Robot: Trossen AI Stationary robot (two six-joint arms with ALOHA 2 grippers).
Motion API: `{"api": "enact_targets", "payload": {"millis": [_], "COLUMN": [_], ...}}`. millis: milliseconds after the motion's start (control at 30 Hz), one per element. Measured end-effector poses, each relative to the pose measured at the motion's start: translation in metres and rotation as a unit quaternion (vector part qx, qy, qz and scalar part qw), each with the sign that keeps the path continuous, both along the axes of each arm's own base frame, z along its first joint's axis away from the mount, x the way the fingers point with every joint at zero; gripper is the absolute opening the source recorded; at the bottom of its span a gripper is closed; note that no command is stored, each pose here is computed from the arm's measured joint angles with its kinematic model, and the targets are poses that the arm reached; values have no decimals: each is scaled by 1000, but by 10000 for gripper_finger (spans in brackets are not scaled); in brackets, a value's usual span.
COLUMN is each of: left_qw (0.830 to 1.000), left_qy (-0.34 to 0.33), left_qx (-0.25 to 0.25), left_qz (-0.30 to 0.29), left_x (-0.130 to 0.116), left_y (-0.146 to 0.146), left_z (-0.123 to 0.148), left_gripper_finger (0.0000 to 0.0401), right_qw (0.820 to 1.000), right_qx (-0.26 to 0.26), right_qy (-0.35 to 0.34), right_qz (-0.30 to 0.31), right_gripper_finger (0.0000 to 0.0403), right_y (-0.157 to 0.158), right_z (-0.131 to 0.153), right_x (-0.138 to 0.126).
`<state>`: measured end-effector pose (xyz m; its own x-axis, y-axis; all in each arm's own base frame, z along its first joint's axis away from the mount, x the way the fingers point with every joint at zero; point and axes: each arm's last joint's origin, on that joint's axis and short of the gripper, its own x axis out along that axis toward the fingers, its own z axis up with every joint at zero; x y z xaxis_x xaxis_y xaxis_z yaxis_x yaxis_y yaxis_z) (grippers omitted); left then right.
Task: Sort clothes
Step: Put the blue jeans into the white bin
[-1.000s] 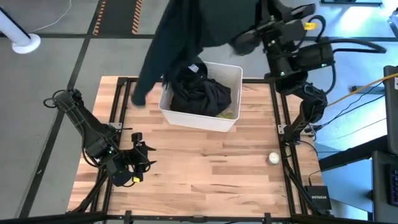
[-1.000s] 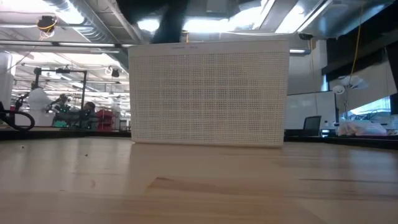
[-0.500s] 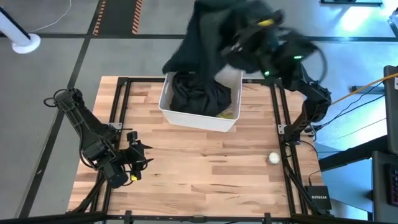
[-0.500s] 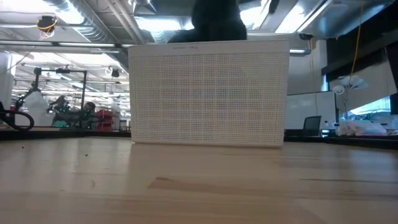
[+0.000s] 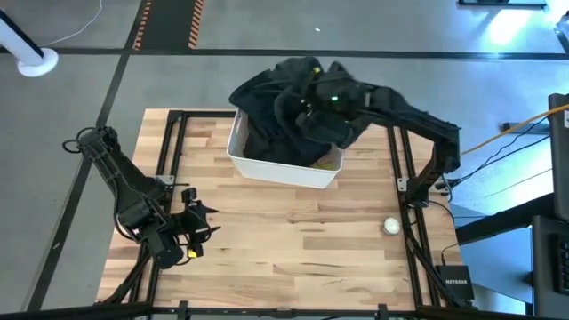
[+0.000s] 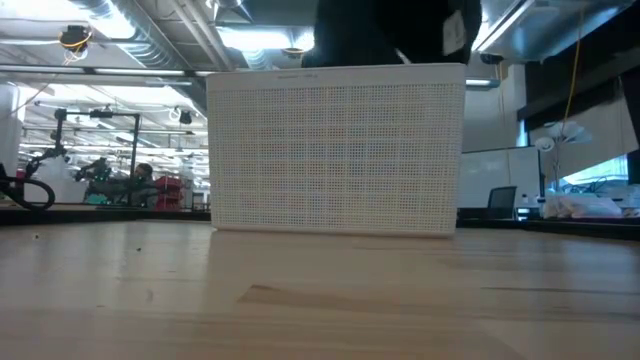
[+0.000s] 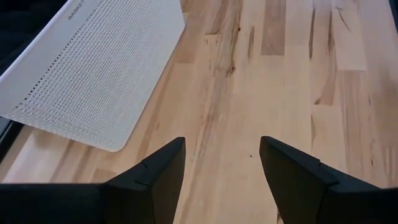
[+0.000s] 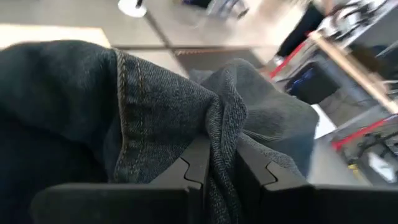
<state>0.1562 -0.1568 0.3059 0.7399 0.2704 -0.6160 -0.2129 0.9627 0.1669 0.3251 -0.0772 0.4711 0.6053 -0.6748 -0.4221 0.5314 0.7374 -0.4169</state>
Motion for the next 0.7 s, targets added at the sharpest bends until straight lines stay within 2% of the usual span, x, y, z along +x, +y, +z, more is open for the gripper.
{"api": "enact_targets", "payload": {"millis": [100,233,400,500,600,700], "left_qw": [1000,1000,1000,999,997,995], "left_qy": [-2,-7,-18,-37,-29,-17], "left_qx": [-1,-1,5,33,71,88], "left_qz": [1,6,14,20,22,36], "left_x": [0,0,1,2,5,9], "left_y": [0,0,0,1,6,14], "left_z": [0,0,1,-3,-14,-22], "left_gripper_finger": [203,203,203,203,203,203], "right_qw": [999,998,993,992,990,986], "right_qx": [30,52,92,94,97,105], "right_qy": [11,-10,-39,-51,-62,-70], "right_qz": [22,41,59,71,84,105], "right_gripper_finger": [48,48,48,48,52,67], "right_y": [-15,-33,-48,-48,-48,-46], "right_z": [-33,-77,-129,-152,-170,-185], "right_x": [15,34,42,44,44,44]}}
